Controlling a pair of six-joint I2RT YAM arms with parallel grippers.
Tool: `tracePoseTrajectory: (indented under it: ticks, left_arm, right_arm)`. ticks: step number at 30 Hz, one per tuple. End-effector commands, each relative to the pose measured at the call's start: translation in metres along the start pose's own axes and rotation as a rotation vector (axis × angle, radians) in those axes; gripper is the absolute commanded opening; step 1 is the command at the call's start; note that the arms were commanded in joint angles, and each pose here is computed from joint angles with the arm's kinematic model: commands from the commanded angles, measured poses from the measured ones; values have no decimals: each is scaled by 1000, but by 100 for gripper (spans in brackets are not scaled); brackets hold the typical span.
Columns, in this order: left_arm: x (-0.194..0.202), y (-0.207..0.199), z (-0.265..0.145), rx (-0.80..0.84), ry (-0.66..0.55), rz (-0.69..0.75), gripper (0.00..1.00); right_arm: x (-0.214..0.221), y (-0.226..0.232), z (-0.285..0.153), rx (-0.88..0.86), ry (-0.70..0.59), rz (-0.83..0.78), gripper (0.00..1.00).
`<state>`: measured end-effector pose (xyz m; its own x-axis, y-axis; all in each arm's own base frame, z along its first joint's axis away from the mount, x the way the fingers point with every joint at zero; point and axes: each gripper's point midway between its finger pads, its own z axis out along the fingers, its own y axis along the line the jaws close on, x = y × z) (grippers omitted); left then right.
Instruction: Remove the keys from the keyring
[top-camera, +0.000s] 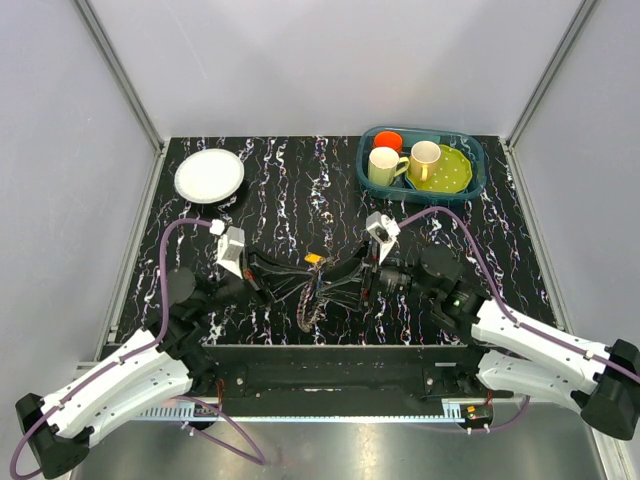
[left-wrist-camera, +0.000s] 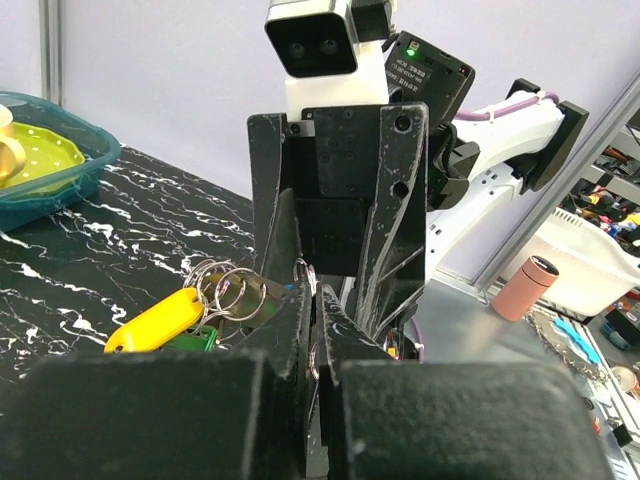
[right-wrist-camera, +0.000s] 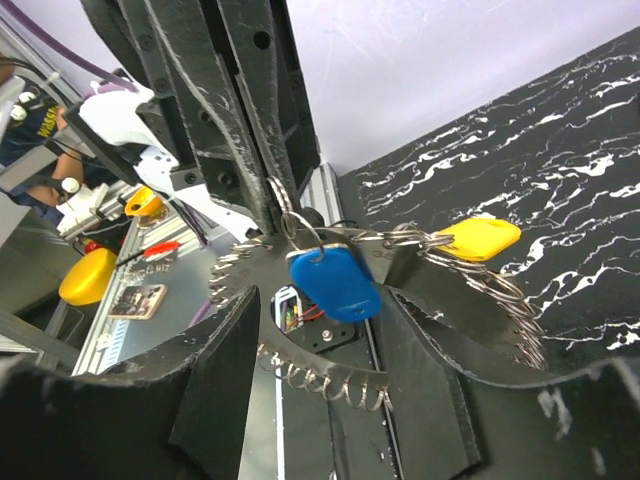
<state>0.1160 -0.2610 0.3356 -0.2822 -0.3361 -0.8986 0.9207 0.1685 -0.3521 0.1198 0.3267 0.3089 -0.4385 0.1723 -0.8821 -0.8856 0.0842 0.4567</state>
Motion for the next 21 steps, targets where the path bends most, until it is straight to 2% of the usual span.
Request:
tracePoseTrajectory:
  ticks: [1, 6, 12, 17, 18, 21]
  left_arm:
    - [-28, -4, 2, -3, -93, 63, 0]
    - [-27, 0, 2, -24, -89, 67, 0]
    - [-25, 6, 4, -53, -69, 72, 0]
    - [-27, 10, 4, -71, -70, 80, 0]
    - [-26, 12, 4, -83, -72, 79, 0]
    - [-27, 14, 4, -93, -72, 77, 0]
  right_arm:
    - [-14, 1, 10, -12, -47, -88, 57]
    - [-16, -7, 14, 30, -61, -114, 55]
    - [-17, -17, 15, 78, -70, -135, 46]
    - [-14, -17, 15, 79, -58, -141, 29]
    - [-13, -18, 15, 77, -55, -139, 22]
    - [-10, -17, 15, 73, -47, -138, 10]
